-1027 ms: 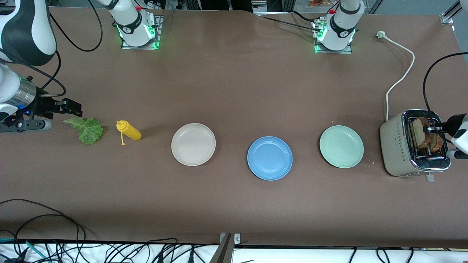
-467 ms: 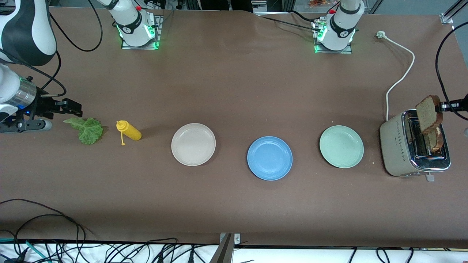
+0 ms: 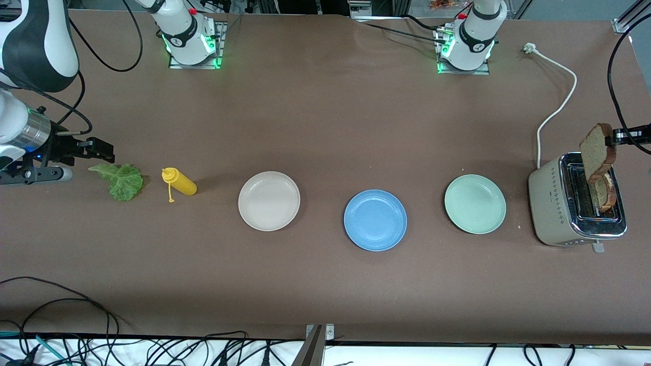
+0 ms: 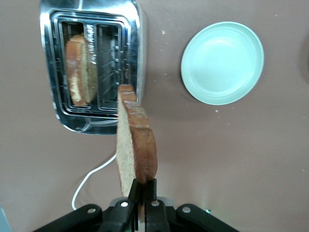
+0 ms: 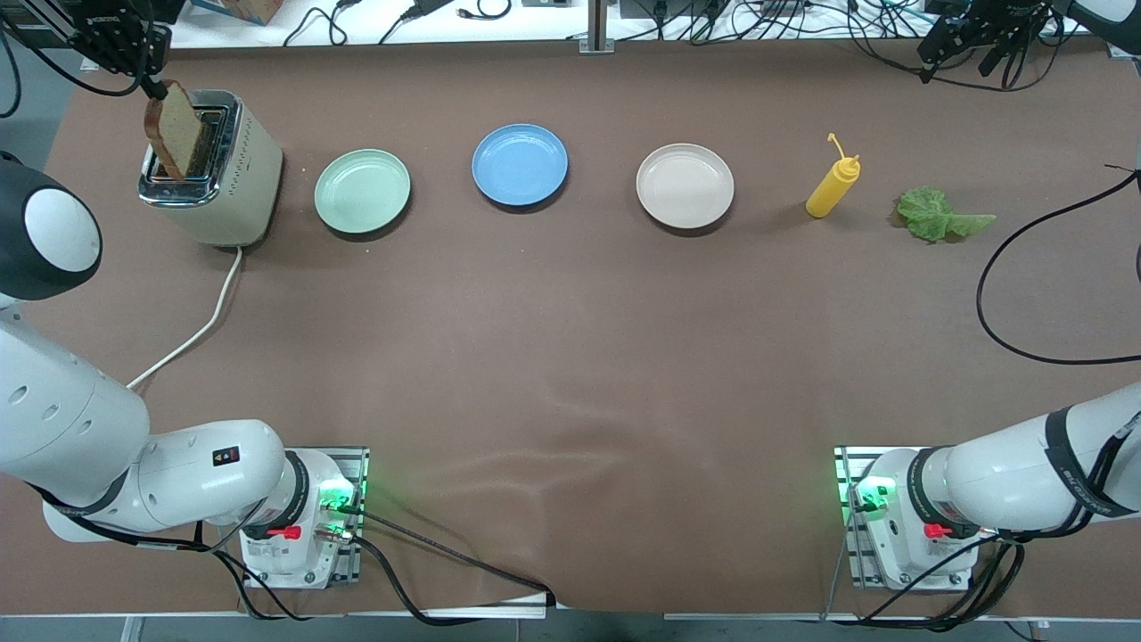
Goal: Make sandwich in blue plate with both arms
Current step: 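Grasp the toast slice with the left gripper and lift it out, then carry the toast to the blue plate while the right gripper reaches lettuce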
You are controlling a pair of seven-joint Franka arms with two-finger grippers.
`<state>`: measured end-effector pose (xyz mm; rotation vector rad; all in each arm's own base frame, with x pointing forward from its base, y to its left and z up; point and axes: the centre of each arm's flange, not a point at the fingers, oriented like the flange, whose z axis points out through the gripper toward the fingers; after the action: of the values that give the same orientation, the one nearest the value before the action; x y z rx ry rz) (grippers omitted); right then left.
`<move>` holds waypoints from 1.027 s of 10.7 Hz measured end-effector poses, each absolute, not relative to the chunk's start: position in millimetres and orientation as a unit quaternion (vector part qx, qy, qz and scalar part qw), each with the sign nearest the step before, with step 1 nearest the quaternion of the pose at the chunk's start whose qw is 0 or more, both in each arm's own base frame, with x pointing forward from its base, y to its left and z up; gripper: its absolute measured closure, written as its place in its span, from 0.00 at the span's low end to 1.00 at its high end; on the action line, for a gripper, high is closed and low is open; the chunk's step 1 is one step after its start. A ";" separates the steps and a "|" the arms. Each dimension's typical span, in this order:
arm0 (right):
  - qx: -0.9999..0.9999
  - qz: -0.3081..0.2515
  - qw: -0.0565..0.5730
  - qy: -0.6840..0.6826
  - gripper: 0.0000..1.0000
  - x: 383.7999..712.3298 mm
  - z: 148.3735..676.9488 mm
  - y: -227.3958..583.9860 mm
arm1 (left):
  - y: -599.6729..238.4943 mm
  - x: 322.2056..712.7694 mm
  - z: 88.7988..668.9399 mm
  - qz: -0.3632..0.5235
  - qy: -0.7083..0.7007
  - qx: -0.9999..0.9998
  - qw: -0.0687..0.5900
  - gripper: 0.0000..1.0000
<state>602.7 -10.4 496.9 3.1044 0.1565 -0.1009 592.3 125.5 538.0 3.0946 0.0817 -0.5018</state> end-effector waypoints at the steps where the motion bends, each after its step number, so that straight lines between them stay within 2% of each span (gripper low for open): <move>1: 0.998 -0.033 0.016 0.049 0.00 602.9 496.1 -11.8 | 119.9 593.0 537.7 -0.160 0.028 0.987 0.013 0.94; 3: 0.998 -0.039 0.017 0.041 0.00 604.0 490.0 -22.1 | 106.3 595.1 537.5 -0.159 0.045 0.986 0.031 0.94; 8: 0.996 -0.064 0.026 0.053 0.00 607.3 453.7 -92.3 | 45.9 603.6 534.4 -0.165 0.059 0.984 0.022 0.94; 11: 0.994 -0.083 0.028 0.060 0.00 606.8 416.2 -140.4 | 3.1 617.1 513.2 -0.170 0.050 0.982 0.060 0.94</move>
<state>606.8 -140.4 416.2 3.0691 0.1858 -0.2561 617.1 3.1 513.2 2.9745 0.1516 -0.5133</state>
